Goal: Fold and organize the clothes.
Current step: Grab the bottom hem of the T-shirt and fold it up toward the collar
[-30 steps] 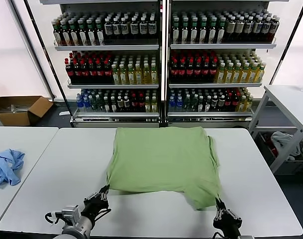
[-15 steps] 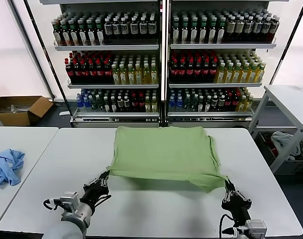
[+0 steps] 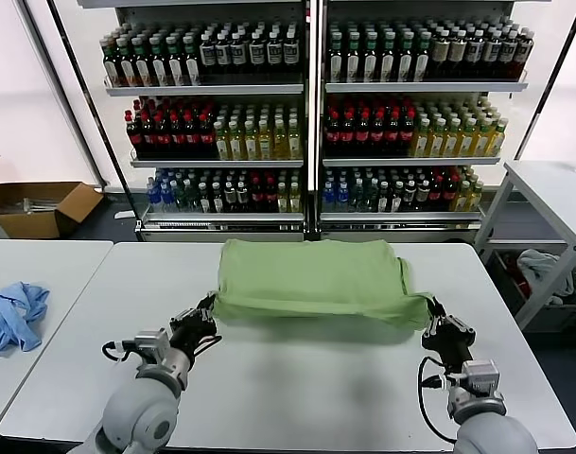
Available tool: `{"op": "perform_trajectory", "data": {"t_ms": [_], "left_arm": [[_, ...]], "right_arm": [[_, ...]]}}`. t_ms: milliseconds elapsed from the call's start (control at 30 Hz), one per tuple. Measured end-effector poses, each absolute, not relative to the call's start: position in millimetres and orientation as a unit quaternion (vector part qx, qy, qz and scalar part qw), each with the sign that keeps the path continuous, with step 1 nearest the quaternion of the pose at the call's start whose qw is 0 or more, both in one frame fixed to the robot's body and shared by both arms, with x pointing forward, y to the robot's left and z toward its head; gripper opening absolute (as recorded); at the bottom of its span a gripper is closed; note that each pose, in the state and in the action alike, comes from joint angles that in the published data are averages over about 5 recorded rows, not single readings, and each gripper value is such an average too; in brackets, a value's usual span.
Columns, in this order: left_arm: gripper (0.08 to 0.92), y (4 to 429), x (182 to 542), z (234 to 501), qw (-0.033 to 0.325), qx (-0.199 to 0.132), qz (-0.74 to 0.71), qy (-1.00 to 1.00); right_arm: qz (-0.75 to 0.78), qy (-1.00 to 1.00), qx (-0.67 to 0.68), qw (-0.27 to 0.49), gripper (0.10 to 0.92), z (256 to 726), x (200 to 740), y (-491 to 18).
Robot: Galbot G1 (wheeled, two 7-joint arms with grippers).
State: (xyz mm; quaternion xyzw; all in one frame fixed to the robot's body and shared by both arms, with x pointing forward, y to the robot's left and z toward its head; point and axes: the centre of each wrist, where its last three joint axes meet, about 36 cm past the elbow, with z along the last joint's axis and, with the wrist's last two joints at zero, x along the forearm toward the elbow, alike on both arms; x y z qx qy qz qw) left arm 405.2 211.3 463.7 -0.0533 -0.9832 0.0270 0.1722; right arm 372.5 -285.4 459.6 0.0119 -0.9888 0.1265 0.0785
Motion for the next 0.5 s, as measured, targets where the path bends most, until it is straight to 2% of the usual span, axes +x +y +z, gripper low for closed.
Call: {"op": "perform_trajectory", "data": {"t_ms": [500], "left_arm": [[0.081, 194, 463, 443, 0.176, -0.036, 0.006, -0.984]], "right_arm": [[0.154, -0.984, 0.033, 0.082, 0.107, 428, 449, -292]]}}
